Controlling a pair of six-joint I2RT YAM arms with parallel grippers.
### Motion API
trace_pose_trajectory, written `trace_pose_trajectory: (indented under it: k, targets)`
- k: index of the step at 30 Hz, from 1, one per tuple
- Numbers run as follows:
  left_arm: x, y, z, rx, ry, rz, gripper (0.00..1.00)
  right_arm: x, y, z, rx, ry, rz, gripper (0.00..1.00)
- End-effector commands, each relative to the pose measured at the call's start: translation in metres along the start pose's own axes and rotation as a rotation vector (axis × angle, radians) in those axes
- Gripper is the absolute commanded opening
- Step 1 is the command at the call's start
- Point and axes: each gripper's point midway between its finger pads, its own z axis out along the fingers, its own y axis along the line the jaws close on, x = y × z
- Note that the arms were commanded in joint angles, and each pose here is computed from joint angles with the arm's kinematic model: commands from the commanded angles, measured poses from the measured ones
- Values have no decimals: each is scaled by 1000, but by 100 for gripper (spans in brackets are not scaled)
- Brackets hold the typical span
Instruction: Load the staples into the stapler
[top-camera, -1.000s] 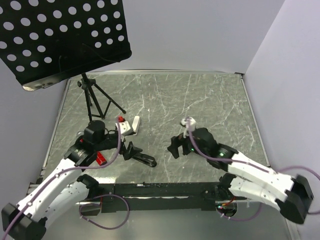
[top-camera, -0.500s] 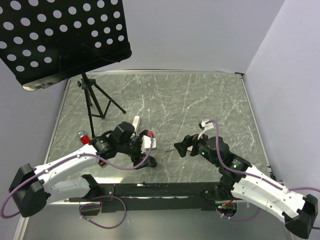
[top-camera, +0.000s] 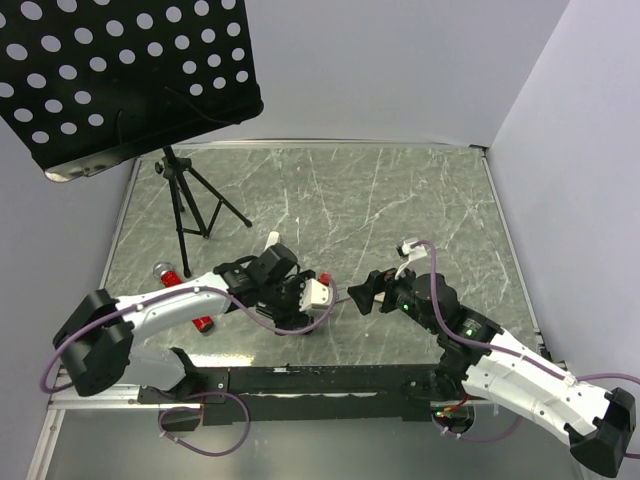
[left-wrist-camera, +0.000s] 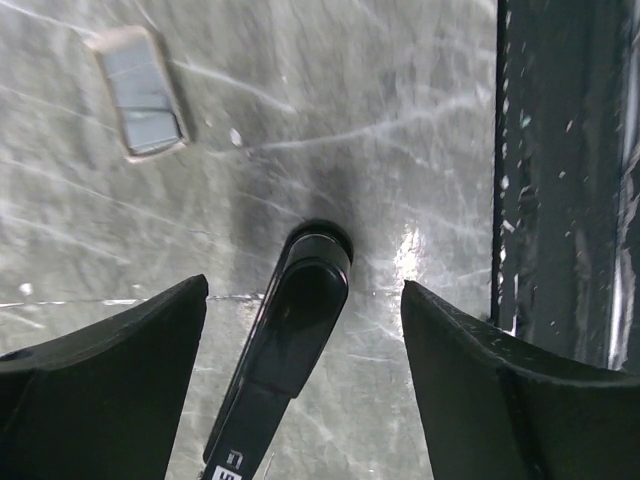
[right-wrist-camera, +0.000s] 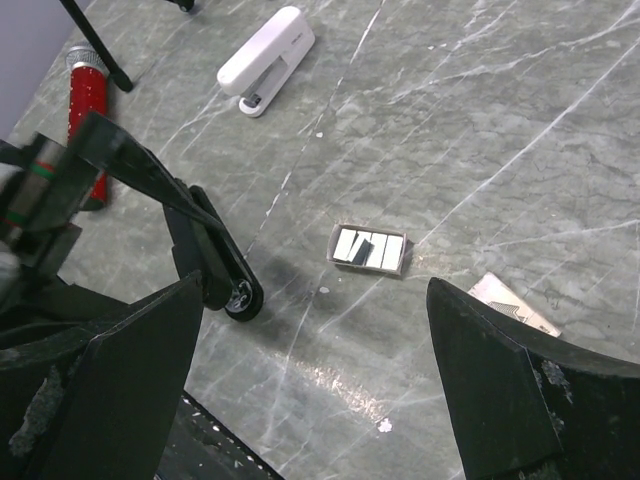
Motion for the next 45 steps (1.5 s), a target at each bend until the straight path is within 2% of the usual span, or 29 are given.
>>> trace_pose_trajectory:
  k: [1, 5, 13, 21, 26, 30, 31, 38, 45]
  targets:
    - [1, 3, 4, 20, 45, 66, 81, -12, 3, 3, -7, -46, 13, 100]
    - [7, 5, 11, 27, 76, 78, 77, -11, 3, 4, -4, -35, 10, 100]
    - [5, 4, 20, 52, 75, 63, 55, -11, 4, 7, -7, -22, 12, 100]
    - [-3, 0, 17, 55, 28, 54, 24, -11, 8, 8, -25, -11, 25, 100]
    - [-32, 1, 4, 9, -97, 26, 3, -13, 10, 11, -23, 6, 46, 100]
    - [-57, 12, -9, -93, -213, -35, 1, -9, 13, 15, -11, 60, 72, 98]
    - [-72, 16, -18, -129, -280, -58, 1, -8, 14, 16, -9, 69, 84, 97]
    - [-105, 19, -47, -218, -506, -177, 1, -6, 31, 21, -55, 136, 153, 84]
    - [-118, 24, -65, -270, -626, -273, 1, -4, 54, 23, -149, 177, 235, 70]
